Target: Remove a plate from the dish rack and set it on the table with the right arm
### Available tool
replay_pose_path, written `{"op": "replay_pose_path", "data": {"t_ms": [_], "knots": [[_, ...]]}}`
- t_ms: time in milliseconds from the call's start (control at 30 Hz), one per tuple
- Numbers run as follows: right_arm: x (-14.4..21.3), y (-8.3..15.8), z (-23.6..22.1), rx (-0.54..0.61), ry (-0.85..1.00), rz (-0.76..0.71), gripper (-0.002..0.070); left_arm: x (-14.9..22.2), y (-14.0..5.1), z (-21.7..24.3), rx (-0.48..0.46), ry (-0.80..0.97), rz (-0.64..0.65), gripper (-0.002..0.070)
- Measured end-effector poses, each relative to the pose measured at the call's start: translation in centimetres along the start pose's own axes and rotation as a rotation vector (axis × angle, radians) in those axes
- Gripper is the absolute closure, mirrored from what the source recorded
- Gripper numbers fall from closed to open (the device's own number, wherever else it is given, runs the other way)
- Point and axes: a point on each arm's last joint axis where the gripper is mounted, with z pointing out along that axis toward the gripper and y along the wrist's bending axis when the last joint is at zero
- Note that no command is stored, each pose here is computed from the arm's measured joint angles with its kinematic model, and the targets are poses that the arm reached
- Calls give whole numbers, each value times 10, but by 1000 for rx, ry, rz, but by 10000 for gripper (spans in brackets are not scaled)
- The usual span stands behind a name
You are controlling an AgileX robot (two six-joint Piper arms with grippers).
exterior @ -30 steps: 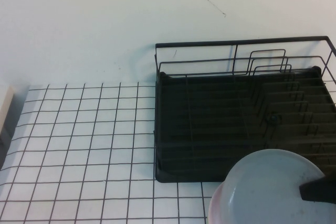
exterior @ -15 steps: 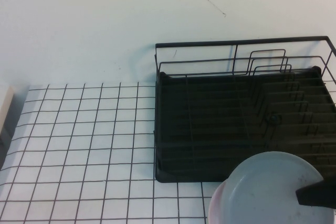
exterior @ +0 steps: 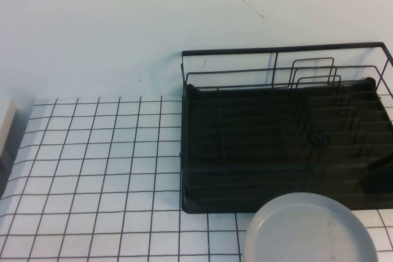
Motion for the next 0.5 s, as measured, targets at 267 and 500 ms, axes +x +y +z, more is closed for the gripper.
{"op": "replay_pose_path", "data": {"t_ms": [267, 500], "knots": [[-42, 8, -33, 102, -42, 40, 448, 0, 0, 0, 0, 0, 0, 678], [-51, 61, -64, 152, -159, -136, 660, 0, 0, 0, 0, 0, 0, 678]]}}
